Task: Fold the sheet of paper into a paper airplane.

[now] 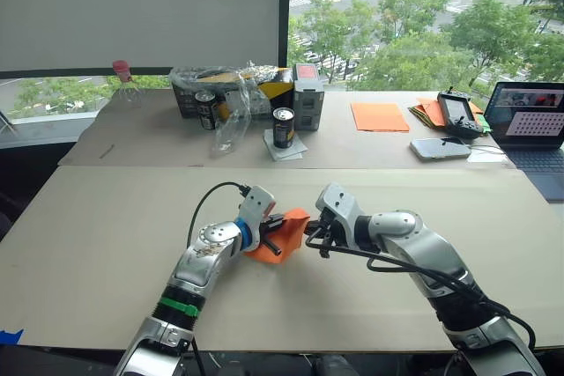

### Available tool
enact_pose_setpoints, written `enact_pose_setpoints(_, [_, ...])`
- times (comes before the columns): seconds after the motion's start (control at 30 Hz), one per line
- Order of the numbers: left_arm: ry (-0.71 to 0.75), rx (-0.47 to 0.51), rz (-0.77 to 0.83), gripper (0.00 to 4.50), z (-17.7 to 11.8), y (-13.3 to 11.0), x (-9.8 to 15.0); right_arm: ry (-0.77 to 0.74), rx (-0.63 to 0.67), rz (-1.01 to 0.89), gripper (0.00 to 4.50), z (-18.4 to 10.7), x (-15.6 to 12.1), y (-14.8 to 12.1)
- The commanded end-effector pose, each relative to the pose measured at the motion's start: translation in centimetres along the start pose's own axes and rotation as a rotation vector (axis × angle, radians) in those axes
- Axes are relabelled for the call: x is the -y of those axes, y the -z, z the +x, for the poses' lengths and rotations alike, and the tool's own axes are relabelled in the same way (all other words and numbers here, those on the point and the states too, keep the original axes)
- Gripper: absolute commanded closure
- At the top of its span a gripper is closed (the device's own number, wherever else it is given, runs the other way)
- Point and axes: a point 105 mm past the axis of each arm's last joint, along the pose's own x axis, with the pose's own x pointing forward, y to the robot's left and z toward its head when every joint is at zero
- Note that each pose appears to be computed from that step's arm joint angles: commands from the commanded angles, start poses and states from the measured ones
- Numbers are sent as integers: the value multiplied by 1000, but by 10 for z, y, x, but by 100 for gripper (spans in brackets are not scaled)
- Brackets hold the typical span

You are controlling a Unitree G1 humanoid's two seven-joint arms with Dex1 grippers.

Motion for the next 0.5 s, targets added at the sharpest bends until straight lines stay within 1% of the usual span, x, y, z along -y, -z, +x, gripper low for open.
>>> enact_pose_setpoints(0.03, [-62,-72,-17,447,-8,21,-11,13,26,-41,450,-1,3,-8])
enact_pose_setpoints(0.13, [-214,-51,-50,447,-22,18,-52,26,8,-33,450,-1,6,-1])
enact_pose_setpoints(0.2, [-229,-11,-92,447,-25,9,-62,31,6,-32,450,-1,7,0])
enact_pose_setpoints(0.3, [-192,79,-141,447,-24,-10,-60,35,7,-35,450,0,8,-1])
enact_pose_setpoints(0.43, [-113,224,-224,447,-22,-37,-45,46,11,-34,450,0,10,-1])
enact_pose_setpoints(0.5, [-85,279,-259,447,-22,-46,-40,47,11,-33,450,0,10,-1])
